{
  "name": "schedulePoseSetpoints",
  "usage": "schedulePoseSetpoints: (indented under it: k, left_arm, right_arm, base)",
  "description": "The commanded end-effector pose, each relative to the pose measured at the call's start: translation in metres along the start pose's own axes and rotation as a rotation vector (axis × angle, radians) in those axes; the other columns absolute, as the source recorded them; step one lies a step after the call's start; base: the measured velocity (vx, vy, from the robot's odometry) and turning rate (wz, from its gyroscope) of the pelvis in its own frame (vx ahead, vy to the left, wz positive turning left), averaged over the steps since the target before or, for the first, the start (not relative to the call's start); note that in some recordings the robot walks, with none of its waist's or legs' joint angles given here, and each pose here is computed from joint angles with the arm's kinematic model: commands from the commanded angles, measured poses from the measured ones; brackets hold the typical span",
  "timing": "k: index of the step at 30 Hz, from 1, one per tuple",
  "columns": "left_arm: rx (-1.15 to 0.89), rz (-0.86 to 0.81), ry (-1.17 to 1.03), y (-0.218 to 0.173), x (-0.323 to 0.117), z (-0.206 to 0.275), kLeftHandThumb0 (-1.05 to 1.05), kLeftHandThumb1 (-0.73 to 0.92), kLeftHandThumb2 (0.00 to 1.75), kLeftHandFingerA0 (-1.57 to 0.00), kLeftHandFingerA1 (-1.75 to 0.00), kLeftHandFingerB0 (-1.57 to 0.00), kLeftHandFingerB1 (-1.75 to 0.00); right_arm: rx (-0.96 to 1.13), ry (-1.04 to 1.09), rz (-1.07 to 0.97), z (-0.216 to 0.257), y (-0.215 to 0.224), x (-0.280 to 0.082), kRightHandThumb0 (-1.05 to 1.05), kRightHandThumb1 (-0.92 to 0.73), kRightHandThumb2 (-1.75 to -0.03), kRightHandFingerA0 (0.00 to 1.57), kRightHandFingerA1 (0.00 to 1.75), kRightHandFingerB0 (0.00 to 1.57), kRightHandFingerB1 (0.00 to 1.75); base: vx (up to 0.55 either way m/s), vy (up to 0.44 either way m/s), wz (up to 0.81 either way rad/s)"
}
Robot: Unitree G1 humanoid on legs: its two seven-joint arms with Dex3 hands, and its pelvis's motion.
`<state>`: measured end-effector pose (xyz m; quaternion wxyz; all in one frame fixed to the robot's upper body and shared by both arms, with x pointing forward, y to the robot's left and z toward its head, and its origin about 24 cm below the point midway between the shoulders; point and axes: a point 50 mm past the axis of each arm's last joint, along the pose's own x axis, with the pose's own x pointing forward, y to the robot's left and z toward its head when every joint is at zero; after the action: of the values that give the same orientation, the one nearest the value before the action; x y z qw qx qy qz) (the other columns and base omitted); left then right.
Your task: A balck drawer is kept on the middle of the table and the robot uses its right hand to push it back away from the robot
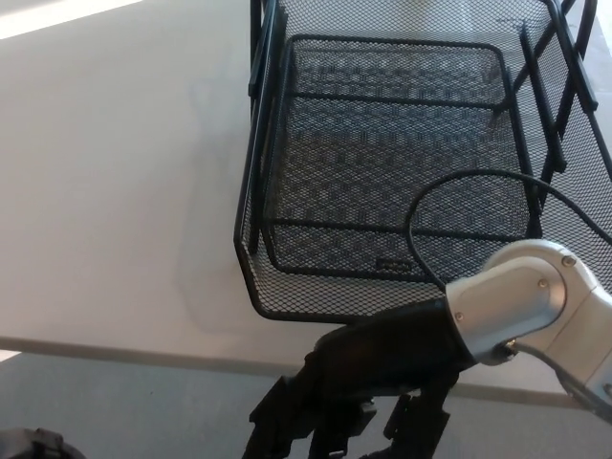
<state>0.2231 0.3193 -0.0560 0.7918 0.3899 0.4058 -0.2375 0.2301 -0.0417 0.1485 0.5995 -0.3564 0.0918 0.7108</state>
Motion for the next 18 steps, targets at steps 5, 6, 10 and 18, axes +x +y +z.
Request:
schedulePoseSetpoints:
  k: [5, 6, 10, 18]
  left_arm:
    - [0.015, 0.006, 0.007, 0.003, -0.004, -0.004, -0.56, 0.74, 0.62, -0.46, -0.38, -0.35, -0.33]
    - [0.021, 0.007, 0.014, 0.003, -0.003, -0.005, -0.57, 0.7, 0.62, -0.46, -0.39, -0.33, -0.34]
    - [0.014, 0.009, 0.01, 0.003, -0.003, -0.005, -0.55, 0.74, 0.62, -0.46, -0.38, -0.34, -0.33]
    - [0.005, 0.012, 0.029, 0.002, -0.003, -0.006, -0.55, 0.71, 0.62, -0.46, -0.38, -0.33, -0.33]
  right_arm:
    - [-0.056, 0.084, -0.043, -0.001, -0.016, -0.012, -0.52, -0.64, -0.98, 0.37, 0.57, 0.23, 0.48]
    - [-0.068, 0.089, -0.07, 0.001, -0.021, -0.017, -0.52, -0.64, -0.98, 0.37, 0.57, 0.24, 0.48]
    - [-0.07, 0.103, -0.097, 0.006, -0.032, -0.029, -0.53, -0.64, -0.96, 0.34, 0.55, 0.23, 0.48]
    - [-0.053, 0.146, -0.167, 0.006, -0.055, -0.047, -0.54, -0.64, -0.95, 0.33, 0.55, 0.24, 0.48]
  base:
    - [0.0, 0.0, 0.0]
    - [0.0, 0.0, 0.0]
    - [0.0, 0.0, 0.0]
    - [0.0, 0.0, 0.0]
